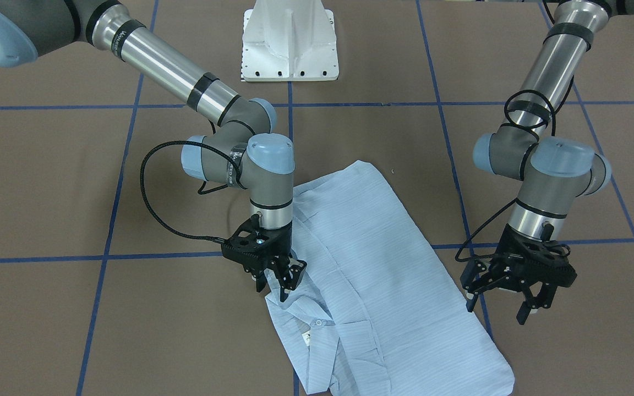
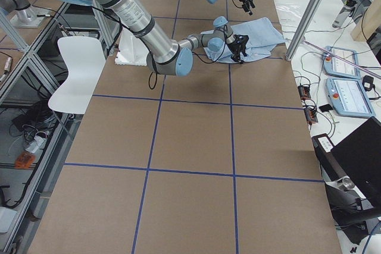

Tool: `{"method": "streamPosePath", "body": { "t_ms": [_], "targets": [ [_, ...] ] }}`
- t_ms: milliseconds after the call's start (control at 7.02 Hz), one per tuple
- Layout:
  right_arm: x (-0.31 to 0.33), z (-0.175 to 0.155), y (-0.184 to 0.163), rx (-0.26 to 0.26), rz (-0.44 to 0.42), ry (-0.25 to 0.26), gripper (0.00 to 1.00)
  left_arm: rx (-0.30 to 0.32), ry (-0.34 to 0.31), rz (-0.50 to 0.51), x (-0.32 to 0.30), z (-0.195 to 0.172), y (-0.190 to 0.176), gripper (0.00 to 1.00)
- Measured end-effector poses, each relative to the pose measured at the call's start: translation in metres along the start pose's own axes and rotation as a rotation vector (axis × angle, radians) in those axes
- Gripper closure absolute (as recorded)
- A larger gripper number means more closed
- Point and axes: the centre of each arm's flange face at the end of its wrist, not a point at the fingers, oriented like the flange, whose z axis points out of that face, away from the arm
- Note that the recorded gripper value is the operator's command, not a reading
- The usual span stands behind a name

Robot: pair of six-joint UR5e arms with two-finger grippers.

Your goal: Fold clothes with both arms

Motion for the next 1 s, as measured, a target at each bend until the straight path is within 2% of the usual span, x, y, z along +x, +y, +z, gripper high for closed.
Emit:
{"method": "streamPosePath", "body": {
  "t_ms": [285, 713, 998],
  "targets": [
    [-0.006, -0.004, 0.003, -0.004, -0.001, -0.007, 1.00, -0.001, -0.001, 0.000, -0.001, 0.000, 0.001, 0.00],
    [-0.013, -0.015, 0.008, -0.012, -0.001, -0.030, 1.00, -0.002, 0.001, 0.000, -0.001, 0.000, 0.001, 0.00],
    [0.000, -0.054, 0.014, -0.034, -0.001, -0.077, 1.00, -0.001, 0.001, 0.000, 0.000, 0.000, 0.001, 0.00]
  ]
}}
